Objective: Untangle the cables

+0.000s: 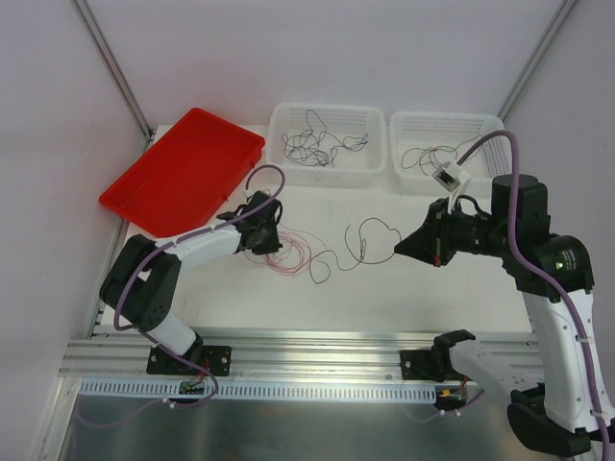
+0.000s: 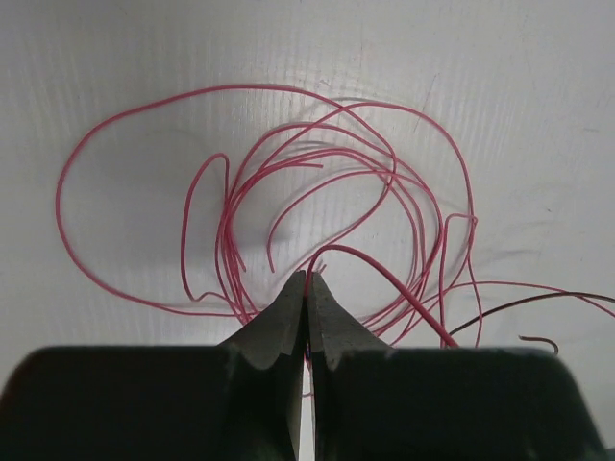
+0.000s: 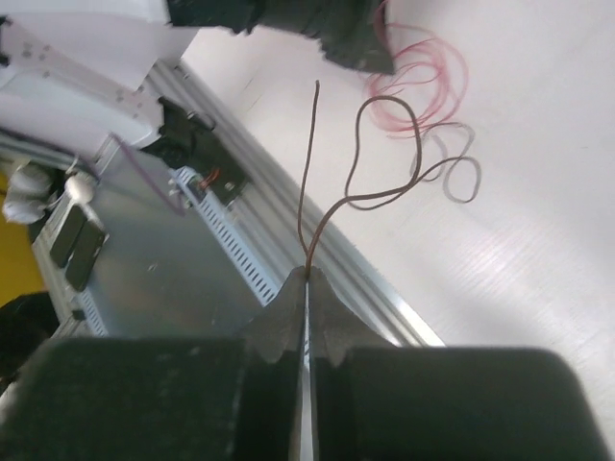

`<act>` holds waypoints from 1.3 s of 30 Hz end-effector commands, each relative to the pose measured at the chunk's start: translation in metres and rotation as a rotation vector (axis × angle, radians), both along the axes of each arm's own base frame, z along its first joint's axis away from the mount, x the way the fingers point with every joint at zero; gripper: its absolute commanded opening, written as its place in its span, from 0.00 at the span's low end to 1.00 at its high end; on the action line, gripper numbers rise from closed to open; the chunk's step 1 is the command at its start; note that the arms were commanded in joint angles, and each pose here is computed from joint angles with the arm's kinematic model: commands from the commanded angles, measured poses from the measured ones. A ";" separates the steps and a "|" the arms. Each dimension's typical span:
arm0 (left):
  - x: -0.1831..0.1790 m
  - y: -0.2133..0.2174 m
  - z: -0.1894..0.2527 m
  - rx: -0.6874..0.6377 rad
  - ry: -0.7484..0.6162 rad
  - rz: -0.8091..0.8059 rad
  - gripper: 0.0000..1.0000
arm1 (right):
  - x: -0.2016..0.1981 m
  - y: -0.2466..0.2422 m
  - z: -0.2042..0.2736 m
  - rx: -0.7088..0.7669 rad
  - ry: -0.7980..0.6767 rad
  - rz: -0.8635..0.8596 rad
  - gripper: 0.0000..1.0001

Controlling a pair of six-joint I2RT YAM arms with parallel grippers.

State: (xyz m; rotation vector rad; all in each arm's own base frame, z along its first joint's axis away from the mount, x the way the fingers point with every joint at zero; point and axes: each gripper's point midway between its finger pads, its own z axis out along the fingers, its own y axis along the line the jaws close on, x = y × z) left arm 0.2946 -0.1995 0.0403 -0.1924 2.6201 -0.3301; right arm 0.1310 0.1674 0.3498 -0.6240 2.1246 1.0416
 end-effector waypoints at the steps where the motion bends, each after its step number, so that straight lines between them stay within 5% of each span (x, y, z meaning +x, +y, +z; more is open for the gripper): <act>1: -0.004 0.002 0.020 -0.031 -0.045 0.018 0.00 | 0.026 -0.017 0.005 -0.053 -0.057 -0.139 0.01; 8: -0.021 0.012 0.022 -0.044 -0.048 0.019 0.00 | 0.065 -0.030 0.037 0.031 -0.170 -0.341 0.01; 14: -0.036 0.016 0.031 -0.073 -0.067 -0.008 0.00 | 0.095 -0.066 0.034 -0.061 -0.222 -0.570 0.01; 26: -0.066 0.033 0.032 -0.064 -0.075 -0.067 0.00 | 0.116 -0.072 -0.104 -0.189 0.097 -0.657 0.01; 32: -0.075 0.041 0.016 -0.027 -0.028 -0.060 0.00 | 0.118 -0.088 -0.117 -0.284 0.128 -0.718 0.01; 33: -0.075 0.039 0.017 -0.035 -0.027 -0.065 0.00 | 0.120 -0.091 -0.127 -0.322 0.169 -0.720 0.04; 35: -0.073 0.034 0.021 -0.051 -0.030 -0.076 0.00 | 0.115 -0.086 -0.141 -0.360 0.230 -0.683 0.30; 39: -0.071 0.027 0.031 -0.081 -0.043 -0.097 0.00 | 0.110 -0.060 -0.150 -0.394 0.168 -0.576 0.45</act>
